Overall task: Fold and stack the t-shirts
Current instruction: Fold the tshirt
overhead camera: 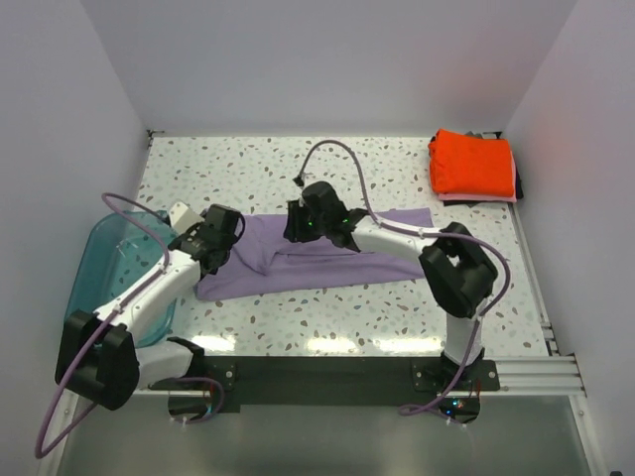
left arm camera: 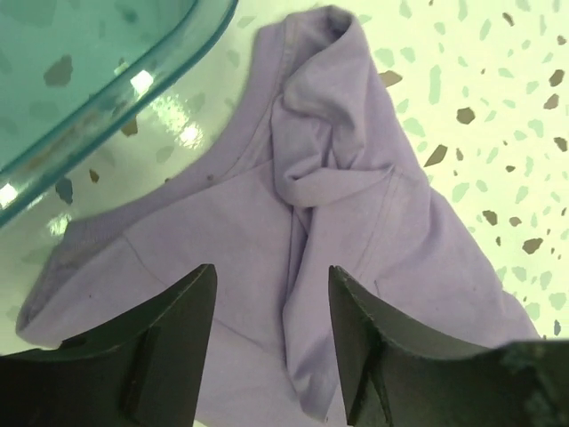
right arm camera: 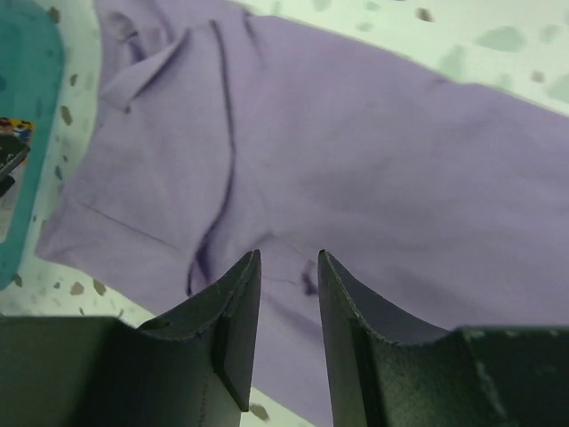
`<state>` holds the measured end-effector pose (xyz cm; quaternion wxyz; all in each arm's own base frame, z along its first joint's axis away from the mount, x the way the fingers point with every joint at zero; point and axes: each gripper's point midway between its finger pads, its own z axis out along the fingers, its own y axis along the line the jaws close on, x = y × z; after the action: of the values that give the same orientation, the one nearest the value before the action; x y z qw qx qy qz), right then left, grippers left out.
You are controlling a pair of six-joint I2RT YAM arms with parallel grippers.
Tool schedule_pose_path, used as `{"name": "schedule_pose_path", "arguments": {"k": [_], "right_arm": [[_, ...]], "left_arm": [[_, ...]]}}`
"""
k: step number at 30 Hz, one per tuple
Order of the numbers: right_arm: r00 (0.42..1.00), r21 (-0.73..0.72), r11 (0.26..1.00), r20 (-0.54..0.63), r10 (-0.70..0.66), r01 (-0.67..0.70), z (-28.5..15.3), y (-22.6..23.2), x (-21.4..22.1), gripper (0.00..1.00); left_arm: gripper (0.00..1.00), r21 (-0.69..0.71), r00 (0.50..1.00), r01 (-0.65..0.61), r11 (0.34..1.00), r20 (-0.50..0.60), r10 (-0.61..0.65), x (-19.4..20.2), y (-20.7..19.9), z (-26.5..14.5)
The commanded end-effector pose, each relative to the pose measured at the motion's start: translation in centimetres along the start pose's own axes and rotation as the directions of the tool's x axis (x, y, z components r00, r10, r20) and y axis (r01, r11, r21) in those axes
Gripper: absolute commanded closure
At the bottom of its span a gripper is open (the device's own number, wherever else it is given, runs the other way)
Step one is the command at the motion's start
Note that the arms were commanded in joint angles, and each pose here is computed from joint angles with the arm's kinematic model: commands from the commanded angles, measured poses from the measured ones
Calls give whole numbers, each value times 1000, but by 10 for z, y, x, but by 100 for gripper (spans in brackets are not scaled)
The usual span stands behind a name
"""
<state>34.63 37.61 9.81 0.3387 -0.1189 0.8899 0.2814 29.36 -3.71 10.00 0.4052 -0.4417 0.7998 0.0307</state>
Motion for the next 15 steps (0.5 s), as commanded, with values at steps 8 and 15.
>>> {"name": "schedule_pose_path", "arguments": {"k": [8, 15], "right_arm": [[992, -128, 991, 124, -13, 29, 74, 70, -30, 64], [989, -156, 987, 143, -21, 44, 106, 83, -37, 64]], "left_arm": [[30, 231, 996, -92, 968, 31, 88, -68, -42, -31], [28, 332, 990, -138, 933, 29, 136, -69, -45, -51]]}}
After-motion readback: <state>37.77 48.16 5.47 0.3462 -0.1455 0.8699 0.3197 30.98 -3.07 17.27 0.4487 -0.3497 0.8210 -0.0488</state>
